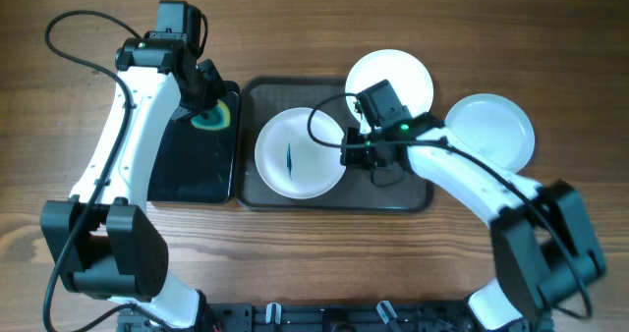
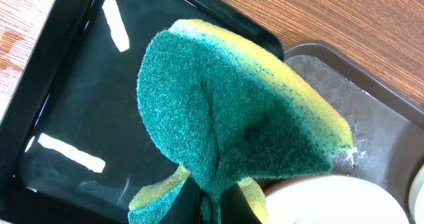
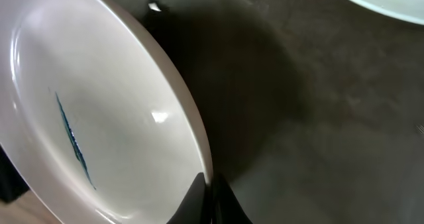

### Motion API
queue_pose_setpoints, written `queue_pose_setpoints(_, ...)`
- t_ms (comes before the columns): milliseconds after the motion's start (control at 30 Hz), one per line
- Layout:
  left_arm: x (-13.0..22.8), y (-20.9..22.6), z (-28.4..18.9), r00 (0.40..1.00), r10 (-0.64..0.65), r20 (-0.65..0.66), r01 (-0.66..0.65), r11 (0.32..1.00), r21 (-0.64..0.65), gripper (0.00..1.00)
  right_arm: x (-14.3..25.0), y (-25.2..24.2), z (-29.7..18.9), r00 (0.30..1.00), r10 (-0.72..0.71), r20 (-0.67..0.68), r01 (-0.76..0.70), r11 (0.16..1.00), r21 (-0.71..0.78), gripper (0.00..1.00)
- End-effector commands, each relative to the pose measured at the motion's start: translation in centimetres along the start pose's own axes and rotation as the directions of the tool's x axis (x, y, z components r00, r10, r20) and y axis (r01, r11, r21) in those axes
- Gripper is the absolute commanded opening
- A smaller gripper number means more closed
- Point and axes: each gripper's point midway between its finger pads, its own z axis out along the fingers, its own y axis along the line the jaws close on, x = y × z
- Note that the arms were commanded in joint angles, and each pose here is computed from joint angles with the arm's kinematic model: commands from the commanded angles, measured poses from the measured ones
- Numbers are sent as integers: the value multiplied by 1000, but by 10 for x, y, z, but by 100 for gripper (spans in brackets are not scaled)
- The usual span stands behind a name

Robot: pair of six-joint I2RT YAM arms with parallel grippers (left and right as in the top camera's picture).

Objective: Clean dirty plates on tray and stack at the side
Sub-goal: 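Move right gripper to the lower-right plate and grasp its rim, then bring the sponge onto the held plate with left gripper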

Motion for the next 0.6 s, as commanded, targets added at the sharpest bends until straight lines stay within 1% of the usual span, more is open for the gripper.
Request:
queue_pose_setpoints(0, -6, -3, -7, 1000, -11, 23, 11, 1000, 12, 4, -19, 3, 14, 995, 96, 30, -96, 995, 18, 4)
queue_pose_setpoints(100, 0, -12, -7, 1000, 6, 15, -7, 1000, 27, 4, -18, -2, 26, 987, 158, 19, -159, 987, 26, 4)
queue_pose_setpoints(267, 21, -35, -1, 999, 49, -8, -49, 998, 48, 4, -18, -5, 34, 983, 183, 10, -183, 983, 31, 4)
queue_pose_setpoints(333, 45, -57, 11, 995, 83, -50, -78, 992, 98, 4, -19, -8, 35, 981, 194, 4, -194, 981, 29, 4)
queue_pose_setpoints(433, 79, -92, 34, 980, 169, -104, -149, 972, 180, 4, -19, -8, 35, 981, 193, 0, -193, 981, 26, 4)
queue_pose_setpoints(567, 116, -122, 64, 951, 270, -149, -240, 952, 189, 4, -19, -7, 35, 982, 188, -2, -188, 982, 23, 4)
